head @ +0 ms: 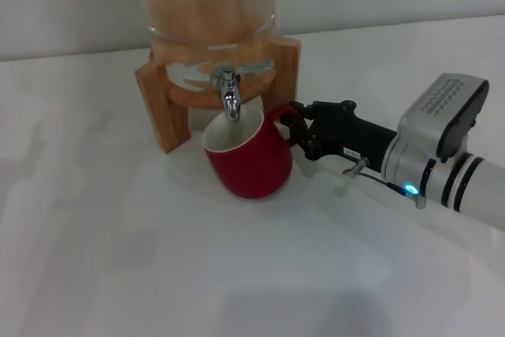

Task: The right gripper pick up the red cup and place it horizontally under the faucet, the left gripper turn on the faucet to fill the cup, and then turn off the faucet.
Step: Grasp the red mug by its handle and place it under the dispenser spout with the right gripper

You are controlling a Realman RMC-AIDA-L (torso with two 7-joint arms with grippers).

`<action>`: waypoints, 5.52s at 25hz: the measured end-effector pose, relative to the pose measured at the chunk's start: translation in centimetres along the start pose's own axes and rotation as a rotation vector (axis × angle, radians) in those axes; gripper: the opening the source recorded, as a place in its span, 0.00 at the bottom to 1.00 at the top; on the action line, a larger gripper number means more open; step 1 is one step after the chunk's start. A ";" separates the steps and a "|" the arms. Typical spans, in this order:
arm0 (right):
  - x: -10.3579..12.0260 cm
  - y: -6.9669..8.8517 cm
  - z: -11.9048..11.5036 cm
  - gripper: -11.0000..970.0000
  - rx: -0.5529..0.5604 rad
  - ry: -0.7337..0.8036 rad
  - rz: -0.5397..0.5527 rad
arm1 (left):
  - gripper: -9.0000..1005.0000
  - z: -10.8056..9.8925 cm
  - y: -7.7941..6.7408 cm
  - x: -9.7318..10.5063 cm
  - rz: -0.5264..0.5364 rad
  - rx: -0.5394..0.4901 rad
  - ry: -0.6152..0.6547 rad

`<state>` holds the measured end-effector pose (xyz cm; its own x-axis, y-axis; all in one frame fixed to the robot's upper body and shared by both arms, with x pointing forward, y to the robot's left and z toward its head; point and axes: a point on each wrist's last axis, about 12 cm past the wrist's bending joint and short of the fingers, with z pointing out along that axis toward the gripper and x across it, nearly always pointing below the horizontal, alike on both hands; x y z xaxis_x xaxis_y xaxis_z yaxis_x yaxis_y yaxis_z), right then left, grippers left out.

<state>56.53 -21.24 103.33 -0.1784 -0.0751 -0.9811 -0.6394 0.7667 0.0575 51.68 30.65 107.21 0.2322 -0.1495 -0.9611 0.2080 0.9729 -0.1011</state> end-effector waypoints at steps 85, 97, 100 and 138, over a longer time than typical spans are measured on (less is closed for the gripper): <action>1.3 0.7 -0.2 0.22 -0.033 0.079 -0.029 | 0.87 0.3 -0.3 -0.1 0.001 0.015 -0.006; 0.8 0.3 0.4 0.21 -0.009 0.084 -0.030 | 0.87 0.3 -0.3 -0.1 0.002 0.018 -0.006; 0.7 0.2 0.6 0.21 -0.007 0.089 -0.033 | 0.87 0.3 -0.3 -0.1 0.002 0.018 -0.006; 0.2 -0.4 1.3 0.21 0.045 0.106 -0.021 | 0.87 0.5 -0.6 -0.1 -0.001 0.030 -0.007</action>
<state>57.77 -20.72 102.84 -0.2448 -0.1564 -0.9569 -0.6100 0.7919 0.0267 52.03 29.95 107.50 0.2387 -0.1520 -0.9591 0.2368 0.9670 -0.0943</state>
